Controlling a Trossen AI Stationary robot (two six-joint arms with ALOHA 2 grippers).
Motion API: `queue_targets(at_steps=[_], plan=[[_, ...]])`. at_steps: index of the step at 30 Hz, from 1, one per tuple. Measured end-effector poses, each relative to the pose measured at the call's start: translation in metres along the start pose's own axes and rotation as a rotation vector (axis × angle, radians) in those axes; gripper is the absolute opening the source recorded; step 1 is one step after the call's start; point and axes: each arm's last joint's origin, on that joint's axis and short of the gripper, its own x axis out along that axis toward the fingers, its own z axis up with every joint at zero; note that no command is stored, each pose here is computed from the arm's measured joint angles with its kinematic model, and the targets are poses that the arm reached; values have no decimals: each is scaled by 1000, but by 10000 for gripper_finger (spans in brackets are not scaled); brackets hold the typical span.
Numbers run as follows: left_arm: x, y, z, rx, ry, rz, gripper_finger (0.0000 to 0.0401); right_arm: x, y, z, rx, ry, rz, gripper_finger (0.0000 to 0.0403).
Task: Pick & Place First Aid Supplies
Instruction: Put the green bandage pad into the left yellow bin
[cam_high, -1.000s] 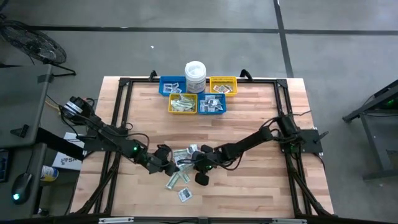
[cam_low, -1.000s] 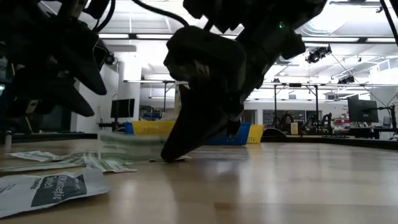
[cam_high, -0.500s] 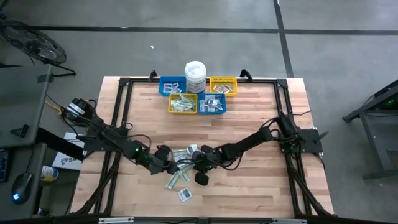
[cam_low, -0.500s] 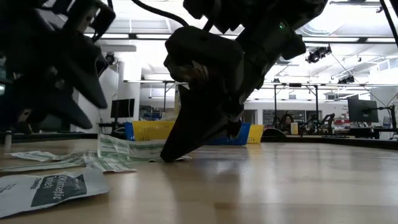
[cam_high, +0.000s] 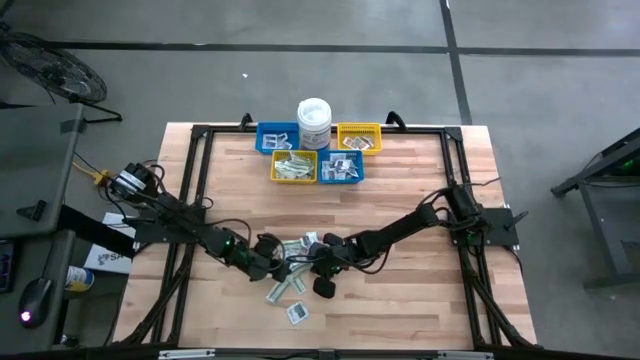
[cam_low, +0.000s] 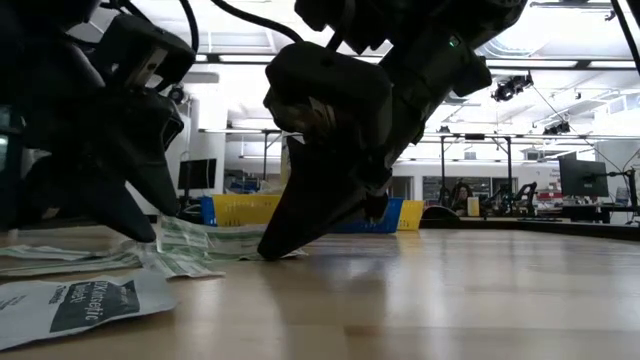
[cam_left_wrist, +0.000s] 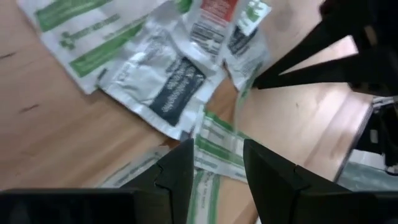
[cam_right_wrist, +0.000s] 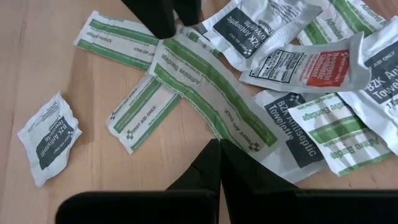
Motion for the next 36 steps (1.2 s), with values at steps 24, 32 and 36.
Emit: queue_targets(at_steps=[24, 32, 36], plan=[[0, -6, 0, 37, 6, -56, 140, 0, 0, 0, 1, 0, -3, 0], [3, -5, -1, 36, 2, -59, 140, 0, 0, 0, 1, -3, -3, 0], [4, -7, -2, 30, 21, -83, 140, 0, -1, 0, 2, -3, -3, 0]])
